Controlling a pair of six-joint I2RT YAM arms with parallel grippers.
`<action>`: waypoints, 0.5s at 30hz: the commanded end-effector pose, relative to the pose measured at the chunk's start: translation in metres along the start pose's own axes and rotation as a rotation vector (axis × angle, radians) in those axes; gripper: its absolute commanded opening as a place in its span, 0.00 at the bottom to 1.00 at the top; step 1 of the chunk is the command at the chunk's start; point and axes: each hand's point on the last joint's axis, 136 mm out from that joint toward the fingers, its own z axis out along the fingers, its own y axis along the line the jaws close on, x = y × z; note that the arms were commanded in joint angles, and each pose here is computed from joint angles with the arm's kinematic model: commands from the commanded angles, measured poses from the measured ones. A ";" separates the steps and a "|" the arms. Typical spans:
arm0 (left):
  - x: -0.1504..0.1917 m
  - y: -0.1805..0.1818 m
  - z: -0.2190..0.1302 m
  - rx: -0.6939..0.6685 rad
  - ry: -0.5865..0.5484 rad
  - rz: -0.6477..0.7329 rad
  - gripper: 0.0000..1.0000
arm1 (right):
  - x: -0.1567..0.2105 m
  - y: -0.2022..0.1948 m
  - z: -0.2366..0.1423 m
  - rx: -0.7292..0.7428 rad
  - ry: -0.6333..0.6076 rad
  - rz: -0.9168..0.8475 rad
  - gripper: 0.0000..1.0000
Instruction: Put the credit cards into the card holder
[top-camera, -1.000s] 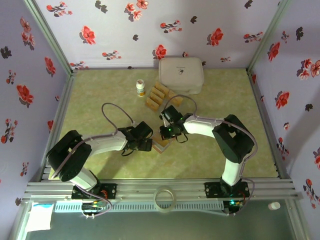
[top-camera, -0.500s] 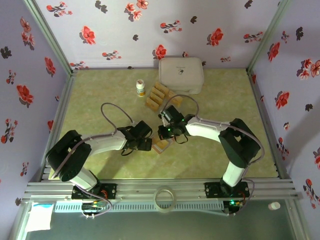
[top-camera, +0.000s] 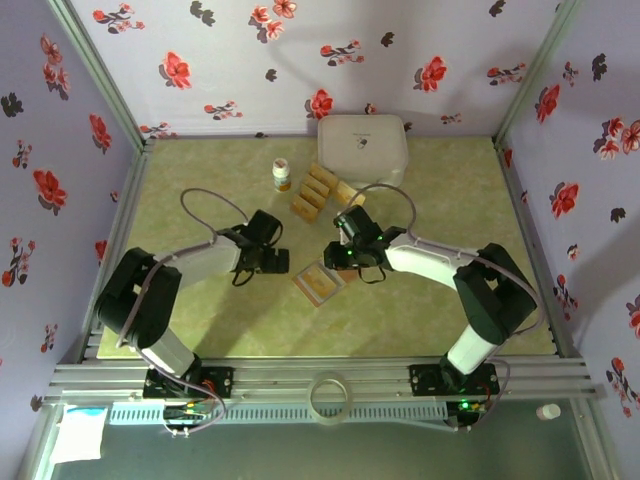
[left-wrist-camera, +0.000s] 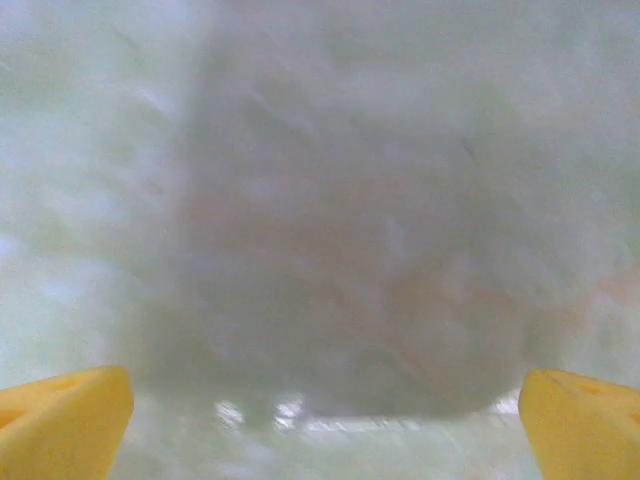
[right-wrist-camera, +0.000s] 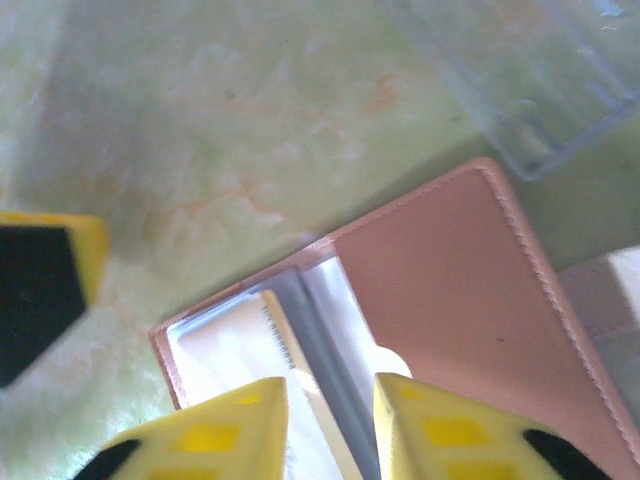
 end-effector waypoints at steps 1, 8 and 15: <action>-0.017 0.008 -0.018 -0.020 -0.061 0.037 1.00 | -0.014 -0.014 -0.015 0.034 -0.077 0.020 0.42; 0.006 0.001 -0.038 0.096 -0.055 -0.067 1.00 | -0.020 -0.042 -0.018 0.062 -0.079 0.027 0.36; 0.044 -0.020 -0.044 0.167 -0.027 -0.105 1.00 | -0.013 -0.068 -0.007 0.110 -0.047 0.050 0.38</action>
